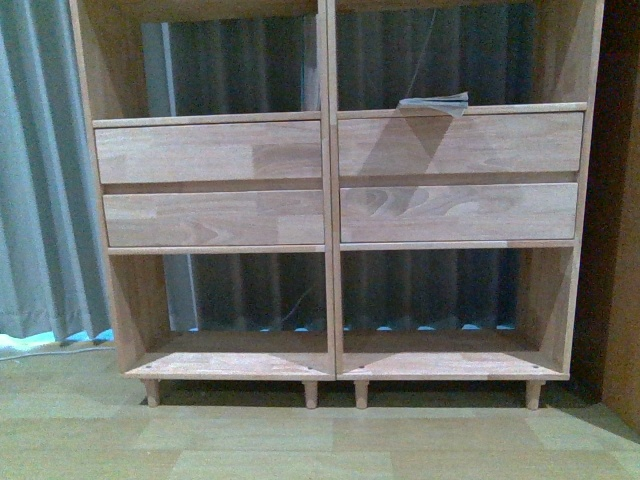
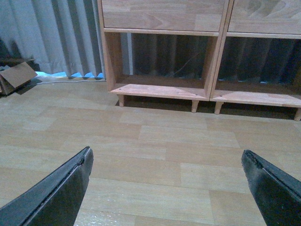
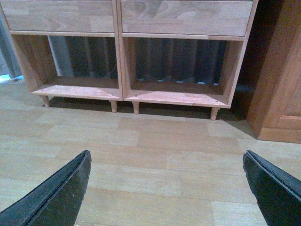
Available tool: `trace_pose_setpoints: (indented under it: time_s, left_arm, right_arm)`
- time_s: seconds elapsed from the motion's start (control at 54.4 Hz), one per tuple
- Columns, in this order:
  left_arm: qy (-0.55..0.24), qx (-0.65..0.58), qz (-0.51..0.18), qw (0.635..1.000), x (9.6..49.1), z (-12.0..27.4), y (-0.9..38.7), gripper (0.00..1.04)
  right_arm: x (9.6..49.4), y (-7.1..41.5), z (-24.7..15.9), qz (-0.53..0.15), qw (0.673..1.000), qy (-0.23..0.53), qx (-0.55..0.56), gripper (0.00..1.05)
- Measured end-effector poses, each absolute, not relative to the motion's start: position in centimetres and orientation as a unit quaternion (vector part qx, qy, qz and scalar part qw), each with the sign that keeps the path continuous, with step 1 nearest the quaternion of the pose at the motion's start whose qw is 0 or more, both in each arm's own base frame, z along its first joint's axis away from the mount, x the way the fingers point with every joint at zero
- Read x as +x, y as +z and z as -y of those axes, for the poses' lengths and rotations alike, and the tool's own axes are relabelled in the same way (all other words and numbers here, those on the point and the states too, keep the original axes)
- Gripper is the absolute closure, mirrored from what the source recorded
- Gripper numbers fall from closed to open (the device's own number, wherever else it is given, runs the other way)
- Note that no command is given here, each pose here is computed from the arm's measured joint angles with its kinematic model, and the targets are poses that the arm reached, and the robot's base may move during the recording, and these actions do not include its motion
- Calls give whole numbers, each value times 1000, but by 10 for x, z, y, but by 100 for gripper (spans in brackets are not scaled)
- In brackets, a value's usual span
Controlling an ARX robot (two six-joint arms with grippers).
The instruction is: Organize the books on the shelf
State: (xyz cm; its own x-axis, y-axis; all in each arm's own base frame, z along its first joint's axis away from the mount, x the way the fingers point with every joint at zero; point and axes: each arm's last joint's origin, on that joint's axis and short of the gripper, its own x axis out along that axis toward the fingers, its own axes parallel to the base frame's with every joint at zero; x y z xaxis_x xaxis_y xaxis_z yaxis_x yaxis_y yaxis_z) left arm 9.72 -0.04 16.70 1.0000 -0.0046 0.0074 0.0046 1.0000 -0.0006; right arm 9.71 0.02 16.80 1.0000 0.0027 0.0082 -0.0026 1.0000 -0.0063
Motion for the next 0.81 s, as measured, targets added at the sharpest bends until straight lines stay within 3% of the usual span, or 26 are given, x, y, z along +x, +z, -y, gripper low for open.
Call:
trace_pose_setpoints:
  time_s: [0.808]
  left_arm:
    - [-2,0,4,1000,97,0,167,7]
  right_arm:
    - [97,168,0,4,1000,1,-3,7]
